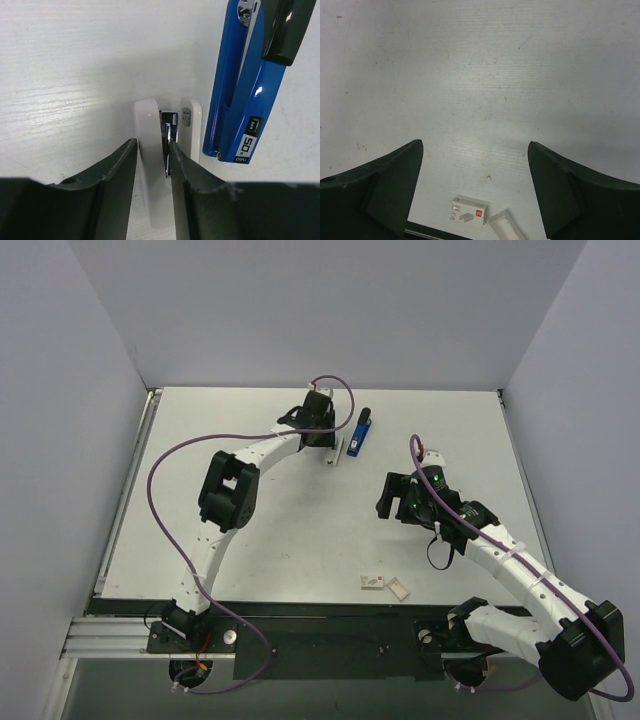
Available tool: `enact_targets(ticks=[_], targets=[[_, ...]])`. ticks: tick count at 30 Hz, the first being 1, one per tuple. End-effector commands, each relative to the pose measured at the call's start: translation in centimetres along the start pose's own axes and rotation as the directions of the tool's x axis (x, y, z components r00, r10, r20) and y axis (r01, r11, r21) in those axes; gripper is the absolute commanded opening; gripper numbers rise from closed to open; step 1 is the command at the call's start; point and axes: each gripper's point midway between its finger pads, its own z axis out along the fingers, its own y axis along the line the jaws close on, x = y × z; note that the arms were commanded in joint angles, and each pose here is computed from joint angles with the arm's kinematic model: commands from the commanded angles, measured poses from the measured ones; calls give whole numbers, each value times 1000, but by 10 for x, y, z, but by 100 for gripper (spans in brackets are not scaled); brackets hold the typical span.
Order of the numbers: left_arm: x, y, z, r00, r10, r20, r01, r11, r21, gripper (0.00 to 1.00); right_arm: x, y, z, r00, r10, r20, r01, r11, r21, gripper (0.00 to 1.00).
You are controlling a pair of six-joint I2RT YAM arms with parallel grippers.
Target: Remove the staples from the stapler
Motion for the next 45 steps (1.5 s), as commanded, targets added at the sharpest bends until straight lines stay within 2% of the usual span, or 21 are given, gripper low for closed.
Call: enact_targets(ticks=[1, 4, 7, 10, 17, 18, 23, 26, 31, 37, 45], targets=[[-13, 0, 0, 1000, 3, 28, -3, 1000, -3, 37, 0, 0, 0, 1000, -8, 14, 8, 1000, 1, 80], [-12, 2, 0, 1000, 8, 26, -7, 1000, -11, 31, -1, 1, 0, 1000, -9, 15, 9, 1000, 0, 80], [-12, 2, -2, 1000, 15, 27, -15, 1000, -14, 14, -1, 1, 0, 1000, -11, 15, 11, 1000, 0, 80], [-17, 1, -8, 999, 19, 40, -18, 1000, -8, 1, -1, 3, -1, 1000, -12, 17, 12, 1000, -4, 80], [-20, 0, -32, 997, 38, 65, -39, 999, 11, 0, -3, 7, -4, 1000, -13, 20, 13, 1000, -13, 80], [-29, -4, -42, 995, 38, 94, -40, 999, 24, 0, -4, 8, -5, 1000, -12, 20, 13, 1000, -17, 80], [-25, -6, -69, 991, 62, 118, -66, 997, 29, 0, -6, 16, -10, 1000, -2, 20, 3, 999, -53, 80], [-31, -17, -96, 985, 54, 162, -66, 995, 72, 0, -6, 28, -14, 1000, 6, 10, -5, 993, -114, 80], [-12, -30, -131, 981, 58, 187, -82, 988, 127, 0, -1, 42, -22, 1000, 20, -10, -22, 979, -201, 80], [5, -51, -185, 969, 61, 238, -110, 974, 197, 0, 4, 66, -37, 998, 58, -24, -62, 936, -348, 79], [24, -79, -263, 945, 29, 325, -136, 941, 311, 0, -1, 98, -65, 990, 142, -15, -128, 833, -539, 79]])
